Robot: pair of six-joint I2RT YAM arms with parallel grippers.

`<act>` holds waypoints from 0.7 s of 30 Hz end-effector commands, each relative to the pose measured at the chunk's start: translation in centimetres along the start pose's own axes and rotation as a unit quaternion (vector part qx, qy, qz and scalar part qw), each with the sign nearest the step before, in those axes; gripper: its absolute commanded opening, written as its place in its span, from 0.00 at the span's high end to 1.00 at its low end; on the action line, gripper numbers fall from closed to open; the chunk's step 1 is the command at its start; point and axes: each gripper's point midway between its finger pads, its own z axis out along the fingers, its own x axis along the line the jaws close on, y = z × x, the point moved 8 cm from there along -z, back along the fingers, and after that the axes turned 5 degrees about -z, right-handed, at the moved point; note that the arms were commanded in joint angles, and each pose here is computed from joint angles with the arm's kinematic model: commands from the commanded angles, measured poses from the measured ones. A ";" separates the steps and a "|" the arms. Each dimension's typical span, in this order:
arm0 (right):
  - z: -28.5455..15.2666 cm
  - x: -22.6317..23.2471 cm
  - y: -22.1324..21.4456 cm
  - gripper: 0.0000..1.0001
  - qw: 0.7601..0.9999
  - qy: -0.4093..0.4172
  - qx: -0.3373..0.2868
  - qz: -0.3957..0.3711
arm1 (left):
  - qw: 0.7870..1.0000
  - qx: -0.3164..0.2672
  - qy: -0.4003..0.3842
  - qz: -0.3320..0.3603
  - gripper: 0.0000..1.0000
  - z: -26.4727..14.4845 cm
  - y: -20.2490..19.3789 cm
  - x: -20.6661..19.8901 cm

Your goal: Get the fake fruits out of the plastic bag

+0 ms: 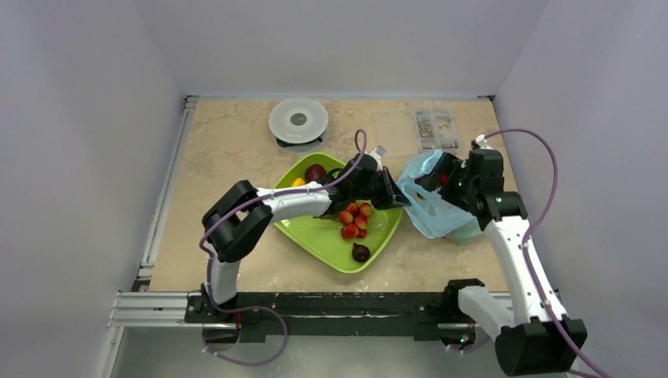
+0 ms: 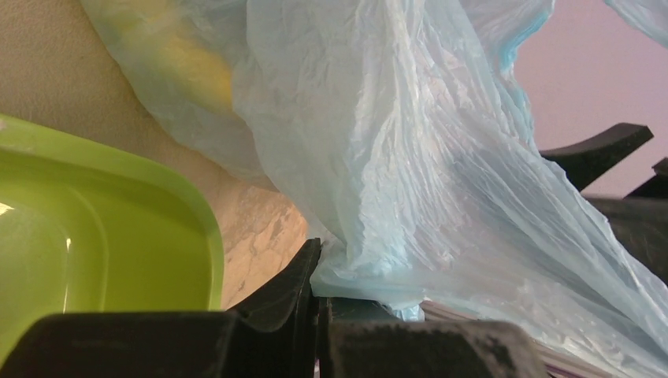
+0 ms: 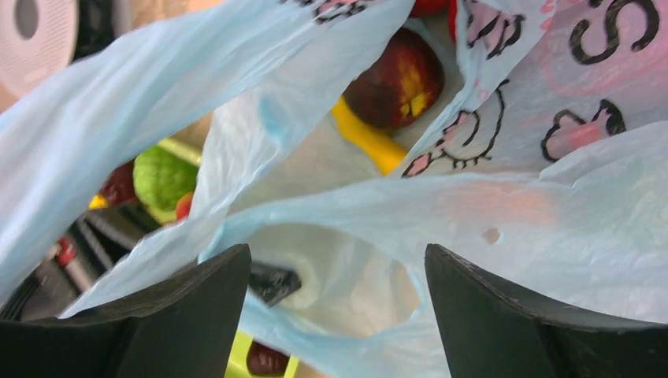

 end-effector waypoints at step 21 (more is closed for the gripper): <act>-5.6 -2.6 -1.2 1.00 0.941 -0.272 -0.134 0.147 | 0.998 -0.028 -0.037 -0.036 1.00 -1.5 1.2 -1.6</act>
